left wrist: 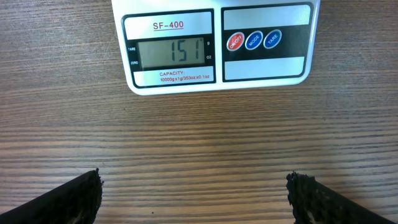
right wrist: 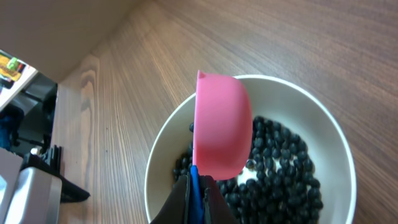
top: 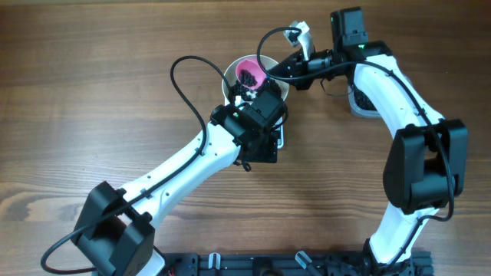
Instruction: Scoop item into bowl and weigh 150g on scale
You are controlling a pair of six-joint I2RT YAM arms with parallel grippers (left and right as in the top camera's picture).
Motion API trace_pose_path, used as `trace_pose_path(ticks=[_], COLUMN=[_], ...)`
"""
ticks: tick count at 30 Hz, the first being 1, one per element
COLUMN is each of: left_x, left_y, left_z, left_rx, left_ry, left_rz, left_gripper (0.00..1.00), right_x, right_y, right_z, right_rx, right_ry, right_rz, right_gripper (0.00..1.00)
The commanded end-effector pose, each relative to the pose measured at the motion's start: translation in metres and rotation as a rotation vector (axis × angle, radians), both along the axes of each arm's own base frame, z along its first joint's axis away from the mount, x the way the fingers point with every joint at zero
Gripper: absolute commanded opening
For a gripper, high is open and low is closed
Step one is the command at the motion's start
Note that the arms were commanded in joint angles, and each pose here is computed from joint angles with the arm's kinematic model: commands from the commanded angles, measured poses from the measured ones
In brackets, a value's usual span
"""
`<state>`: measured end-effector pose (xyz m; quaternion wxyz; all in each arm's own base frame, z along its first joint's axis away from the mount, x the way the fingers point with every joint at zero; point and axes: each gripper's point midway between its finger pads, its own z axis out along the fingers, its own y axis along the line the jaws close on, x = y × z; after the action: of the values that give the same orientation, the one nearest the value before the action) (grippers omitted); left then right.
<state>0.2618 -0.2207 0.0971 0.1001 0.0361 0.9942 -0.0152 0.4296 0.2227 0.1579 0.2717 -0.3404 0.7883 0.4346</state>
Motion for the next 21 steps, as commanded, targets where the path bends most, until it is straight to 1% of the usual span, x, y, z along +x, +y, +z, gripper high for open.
trace_pose_path(ticks=[1, 3, 13, 15, 18, 21], left_x=[0.0, 0.0, 0.0, 0.0, 0.0, 0.0], left_y=[0.002, 0.002, 0.002, 0.002, 0.002, 0.002], left_z=[-0.004, -0.004, -0.004, -0.004, -0.004, -0.004], left_rx=[0.021, 0.021, 0.021, 0.021, 0.021, 0.022], left_ry=[-0.004, -0.004, -0.004, -0.004, -0.004, -0.004], left_rz=[0.005, 0.005, 0.005, 0.005, 0.005, 0.005], left_gripper=[0.98, 1.0, 1.0, 1.0, 1.0, 1.0], right_x=[-0.002, -0.003, 0.002, 0.007, 0.009, 0.009], right_y=[0.005, 0.006, -0.003, -0.01, -0.017, -0.019], right_z=[0.0, 0.002, 0.004, 0.005, 0.02, 0.028], right_rx=[0.049, 0.056, 0.064, 0.082, 0.173, 0.221], right_ry=[0.051, 0.052, 0.053, 0.121, 0.182, 0.226], right_rz=[0.003, 0.007, -0.013, -0.069, -0.081, -0.086], right_gripper=[0.04, 0.04, 0.05, 0.04, 0.04, 0.04])
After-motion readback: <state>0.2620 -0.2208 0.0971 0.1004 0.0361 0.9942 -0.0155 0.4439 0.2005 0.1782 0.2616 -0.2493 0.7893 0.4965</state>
